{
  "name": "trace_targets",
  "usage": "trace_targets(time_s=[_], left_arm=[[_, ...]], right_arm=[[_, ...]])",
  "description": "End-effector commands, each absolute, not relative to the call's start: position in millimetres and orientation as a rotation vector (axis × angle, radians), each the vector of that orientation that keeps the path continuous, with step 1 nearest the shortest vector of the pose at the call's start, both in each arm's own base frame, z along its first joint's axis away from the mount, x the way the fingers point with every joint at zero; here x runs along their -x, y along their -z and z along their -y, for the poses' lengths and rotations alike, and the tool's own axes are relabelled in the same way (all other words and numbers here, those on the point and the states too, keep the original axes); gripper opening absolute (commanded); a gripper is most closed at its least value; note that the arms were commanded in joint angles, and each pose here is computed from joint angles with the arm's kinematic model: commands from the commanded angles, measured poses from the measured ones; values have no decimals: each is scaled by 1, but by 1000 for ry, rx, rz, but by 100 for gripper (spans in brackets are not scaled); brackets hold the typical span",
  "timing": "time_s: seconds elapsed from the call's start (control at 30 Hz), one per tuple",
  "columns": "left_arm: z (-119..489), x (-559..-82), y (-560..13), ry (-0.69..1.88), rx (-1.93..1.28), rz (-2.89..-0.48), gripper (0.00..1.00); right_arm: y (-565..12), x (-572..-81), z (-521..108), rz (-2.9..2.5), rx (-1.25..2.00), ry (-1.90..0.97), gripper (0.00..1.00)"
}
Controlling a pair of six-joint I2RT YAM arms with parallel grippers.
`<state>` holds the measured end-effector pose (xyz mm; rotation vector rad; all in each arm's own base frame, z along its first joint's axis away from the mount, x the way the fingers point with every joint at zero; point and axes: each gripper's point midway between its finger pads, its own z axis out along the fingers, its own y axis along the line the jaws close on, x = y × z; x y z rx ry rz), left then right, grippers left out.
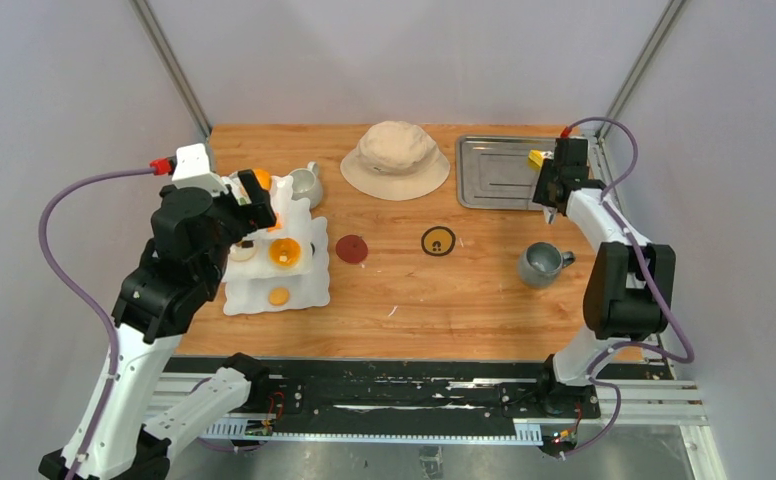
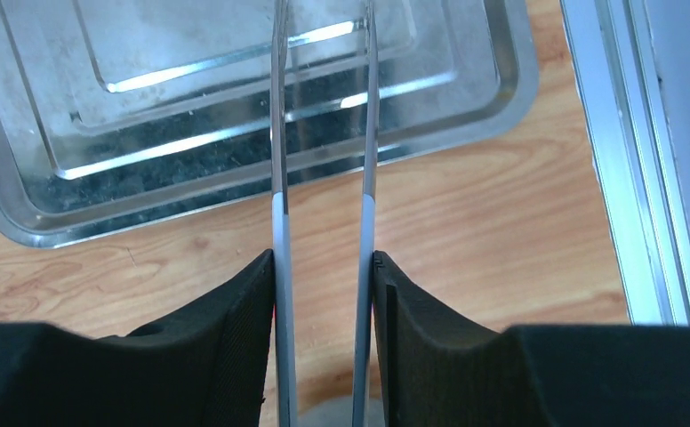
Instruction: Serve the afternoon tea
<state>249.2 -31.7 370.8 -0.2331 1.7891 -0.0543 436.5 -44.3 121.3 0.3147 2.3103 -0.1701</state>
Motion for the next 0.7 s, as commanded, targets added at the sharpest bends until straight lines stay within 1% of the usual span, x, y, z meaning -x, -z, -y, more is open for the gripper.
trace_targets(time_s=[0.0,0.3,0.37,0.5,0.6,0.67], left_arm=[[35,-256,-379,62,233,-1759,98],[36,-262,-378,52,231,-1762,98],[37,-263,-378,50,231,-1764,98],[38,-265,-379,49,227,-1762,98],[38,-266,-379,49,227,-1759,98],[39,-266,-379,53,225,-1760,98]], right_arm=[[-137,-464,56,-2244,-299,163,42],[-123,-494,59,-2262,-286,117,41],[-124,-497,57,-2262,-283,107,39],[-129,-493,56,-2249,-289,96,22],[-132,-489,55,-2246,-289,91,2],[-134,-485,53,-2244,-291,80,1]])
